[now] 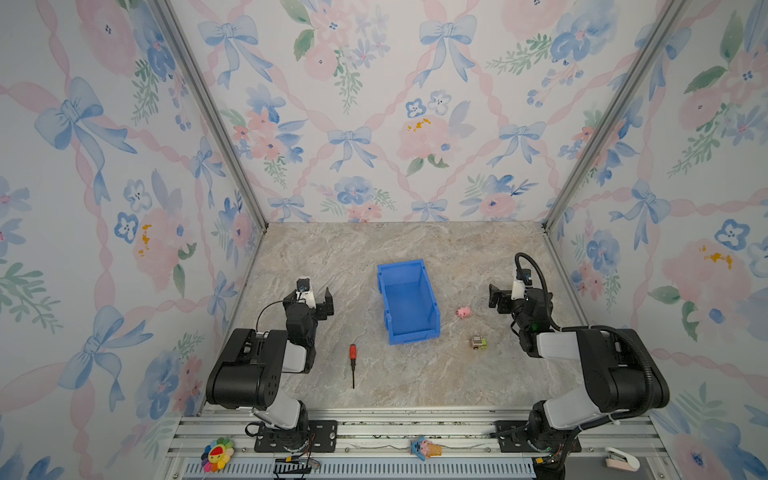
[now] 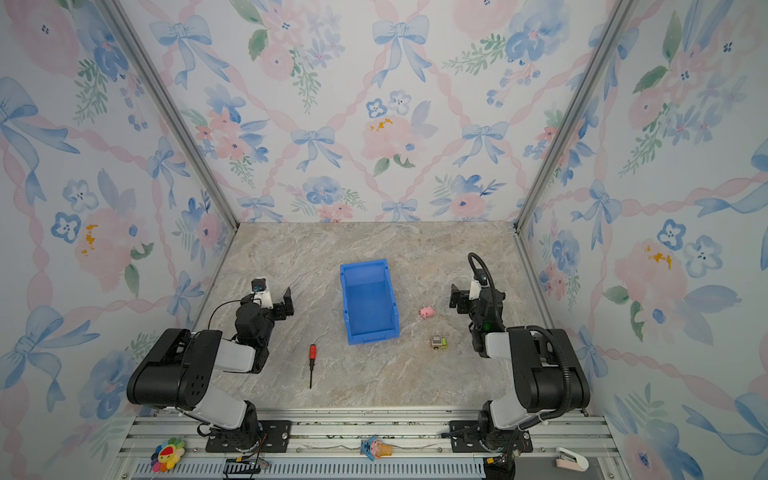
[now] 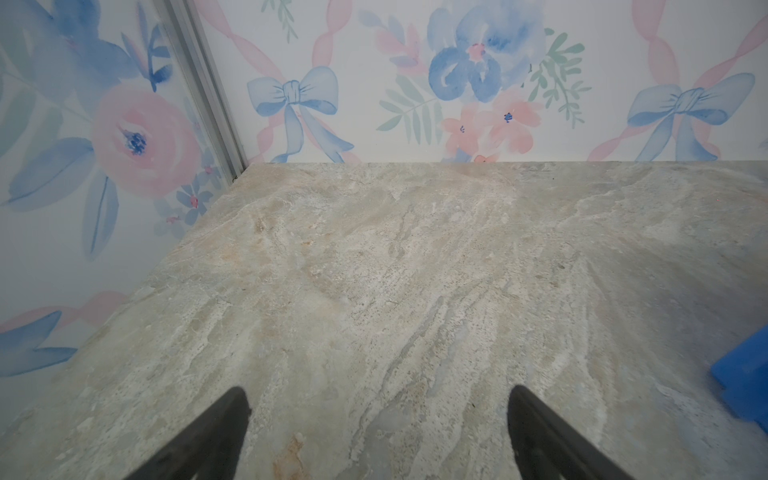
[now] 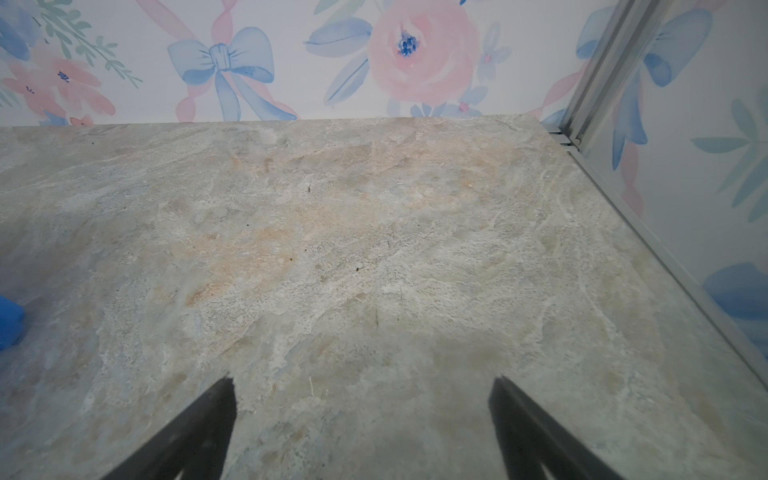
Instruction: Put the screwdriver in the bin
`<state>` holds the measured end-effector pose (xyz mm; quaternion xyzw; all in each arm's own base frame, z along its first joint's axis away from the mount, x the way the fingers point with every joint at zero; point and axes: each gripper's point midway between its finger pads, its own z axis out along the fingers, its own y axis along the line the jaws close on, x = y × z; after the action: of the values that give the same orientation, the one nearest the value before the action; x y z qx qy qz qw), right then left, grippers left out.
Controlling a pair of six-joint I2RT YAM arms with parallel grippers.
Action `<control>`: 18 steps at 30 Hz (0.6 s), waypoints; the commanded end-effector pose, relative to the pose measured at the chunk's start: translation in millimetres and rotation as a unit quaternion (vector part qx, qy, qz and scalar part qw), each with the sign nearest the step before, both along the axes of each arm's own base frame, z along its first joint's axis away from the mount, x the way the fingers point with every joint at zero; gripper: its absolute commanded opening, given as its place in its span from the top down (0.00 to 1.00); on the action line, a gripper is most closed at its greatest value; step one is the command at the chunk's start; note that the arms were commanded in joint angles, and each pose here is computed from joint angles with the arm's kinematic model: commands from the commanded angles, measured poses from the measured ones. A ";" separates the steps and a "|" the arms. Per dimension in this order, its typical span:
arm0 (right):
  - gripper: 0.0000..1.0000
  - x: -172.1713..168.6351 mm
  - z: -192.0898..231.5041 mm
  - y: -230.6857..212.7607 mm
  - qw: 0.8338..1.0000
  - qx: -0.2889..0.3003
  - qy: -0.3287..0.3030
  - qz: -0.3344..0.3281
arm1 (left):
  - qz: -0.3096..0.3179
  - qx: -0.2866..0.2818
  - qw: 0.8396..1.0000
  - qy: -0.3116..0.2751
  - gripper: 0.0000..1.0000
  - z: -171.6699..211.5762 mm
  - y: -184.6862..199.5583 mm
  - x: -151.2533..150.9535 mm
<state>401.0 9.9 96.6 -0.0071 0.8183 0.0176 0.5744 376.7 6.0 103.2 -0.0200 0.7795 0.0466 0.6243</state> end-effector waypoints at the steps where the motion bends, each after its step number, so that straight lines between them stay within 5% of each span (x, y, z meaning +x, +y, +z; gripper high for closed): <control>1: 0.03 -0.8 0.1 -0.3 1.000 -0.004 -0.006 0.004 | -0.003 0.008 1.000 -0.006 0.02 2.5 0.6 0.5; 18: 0.03 -1.0 1.6 -1.0 1.000 -0.004 -0.009 0.003 | -0.004 0.008 1.000 -0.009 0.02 3.9 0.4 0.4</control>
<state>400.9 9.8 96.5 -0.0070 0.8183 0.0174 0.5744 376.7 6.0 103.2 -0.0200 0.7795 0.0466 0.6243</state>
